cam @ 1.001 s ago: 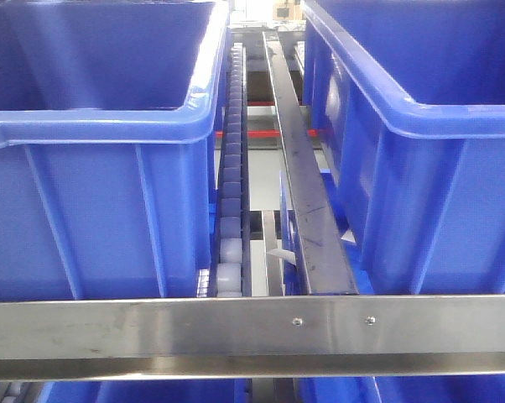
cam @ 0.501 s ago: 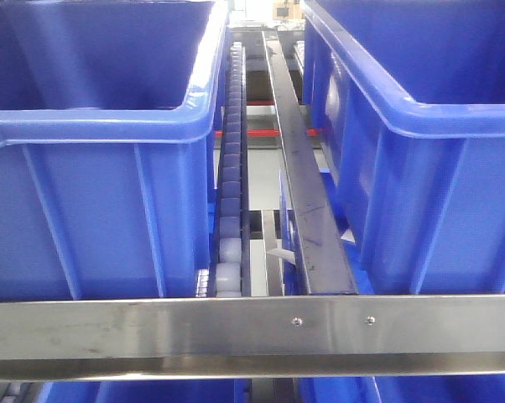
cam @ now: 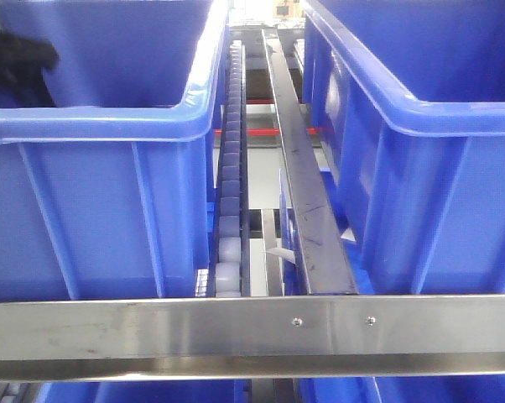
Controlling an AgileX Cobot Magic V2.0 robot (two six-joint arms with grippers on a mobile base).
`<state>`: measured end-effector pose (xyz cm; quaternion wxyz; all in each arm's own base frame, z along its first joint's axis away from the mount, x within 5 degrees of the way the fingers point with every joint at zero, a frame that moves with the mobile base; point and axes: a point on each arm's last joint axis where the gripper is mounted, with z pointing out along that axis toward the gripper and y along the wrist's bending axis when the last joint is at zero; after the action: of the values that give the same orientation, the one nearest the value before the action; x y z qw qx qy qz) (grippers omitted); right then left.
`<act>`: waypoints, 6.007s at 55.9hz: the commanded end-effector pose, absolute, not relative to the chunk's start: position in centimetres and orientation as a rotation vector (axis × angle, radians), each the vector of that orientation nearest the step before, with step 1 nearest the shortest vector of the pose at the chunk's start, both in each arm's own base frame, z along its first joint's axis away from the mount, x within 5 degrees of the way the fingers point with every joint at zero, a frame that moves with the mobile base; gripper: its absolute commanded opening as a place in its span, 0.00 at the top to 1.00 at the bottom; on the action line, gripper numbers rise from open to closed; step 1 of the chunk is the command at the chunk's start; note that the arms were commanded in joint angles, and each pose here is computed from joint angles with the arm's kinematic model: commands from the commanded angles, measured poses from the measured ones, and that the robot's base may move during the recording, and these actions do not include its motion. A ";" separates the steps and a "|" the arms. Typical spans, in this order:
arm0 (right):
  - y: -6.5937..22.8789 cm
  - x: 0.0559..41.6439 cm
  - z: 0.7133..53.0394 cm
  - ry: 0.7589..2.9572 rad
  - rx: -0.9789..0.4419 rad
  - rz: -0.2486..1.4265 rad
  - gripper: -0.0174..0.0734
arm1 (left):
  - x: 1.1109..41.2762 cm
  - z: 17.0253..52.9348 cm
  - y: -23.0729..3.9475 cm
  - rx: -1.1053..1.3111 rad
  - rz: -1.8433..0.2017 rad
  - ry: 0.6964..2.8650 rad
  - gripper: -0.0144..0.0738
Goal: Pick and sort blue part to right shelf
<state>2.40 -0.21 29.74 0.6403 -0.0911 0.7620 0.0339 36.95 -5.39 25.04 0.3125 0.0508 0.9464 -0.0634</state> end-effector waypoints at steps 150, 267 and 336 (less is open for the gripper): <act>2.2 34.2 33.7 2.505 -0.122 -0.115 0.58 | 8.0 35.0 -1.4 0.118 -0.144 1.703 0.70; 0.0 4.5 31.2 1.709 -0.096 -0.023 0.77 | 5.5 35.0 -0.9 0.138 -0.107 1.669 0.70; -0.2 0.7 31.5 1.495 -0.069 0.024 0.77 | 4.5 28.5 -0.4 0.083 -0.046 1.580 0.70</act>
<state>1.26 -0.16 29.99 0.6885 -0.0311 0.7245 0.0137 4.66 -0.59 28.46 0.6558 0.0516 0.7527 -0.0253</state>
